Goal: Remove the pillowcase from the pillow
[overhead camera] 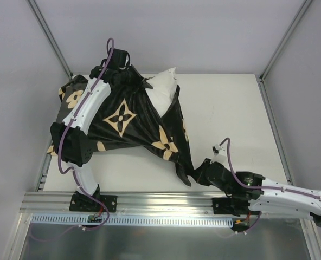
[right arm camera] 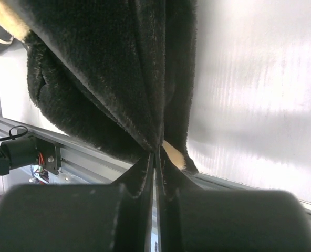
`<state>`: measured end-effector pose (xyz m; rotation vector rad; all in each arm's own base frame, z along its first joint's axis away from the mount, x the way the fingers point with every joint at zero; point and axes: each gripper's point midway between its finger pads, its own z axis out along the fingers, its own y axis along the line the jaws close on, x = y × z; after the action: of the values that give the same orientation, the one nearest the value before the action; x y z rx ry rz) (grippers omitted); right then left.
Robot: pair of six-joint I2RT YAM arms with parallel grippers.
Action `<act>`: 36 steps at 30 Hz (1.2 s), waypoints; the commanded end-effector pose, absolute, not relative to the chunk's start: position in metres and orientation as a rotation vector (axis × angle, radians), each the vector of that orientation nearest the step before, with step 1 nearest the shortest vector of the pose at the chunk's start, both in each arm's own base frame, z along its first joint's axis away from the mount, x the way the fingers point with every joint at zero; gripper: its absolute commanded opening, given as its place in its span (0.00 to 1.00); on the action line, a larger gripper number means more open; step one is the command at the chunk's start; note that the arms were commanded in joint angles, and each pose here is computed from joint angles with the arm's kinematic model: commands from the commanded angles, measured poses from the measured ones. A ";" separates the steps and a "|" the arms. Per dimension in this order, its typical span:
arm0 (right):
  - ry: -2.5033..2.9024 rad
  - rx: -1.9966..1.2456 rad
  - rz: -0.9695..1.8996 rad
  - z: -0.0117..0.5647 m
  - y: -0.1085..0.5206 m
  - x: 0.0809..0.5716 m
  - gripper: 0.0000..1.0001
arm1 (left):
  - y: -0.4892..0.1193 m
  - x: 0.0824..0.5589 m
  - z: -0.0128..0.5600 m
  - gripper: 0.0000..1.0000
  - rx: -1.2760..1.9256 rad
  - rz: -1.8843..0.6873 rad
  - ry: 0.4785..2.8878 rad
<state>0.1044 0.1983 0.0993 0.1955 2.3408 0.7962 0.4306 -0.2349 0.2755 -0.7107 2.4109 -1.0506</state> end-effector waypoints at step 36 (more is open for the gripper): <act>2.470 0.108 0.839 0.220 0.281 0.284 0.73 | -0.261 0.381 0.272 0.00 -0.374 -1.098 2.300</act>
<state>0.2769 0.2678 0.2168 0.1048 2.4661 0.8148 0.3853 -0.2506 0.2256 -0.4819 2.4235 -1.0023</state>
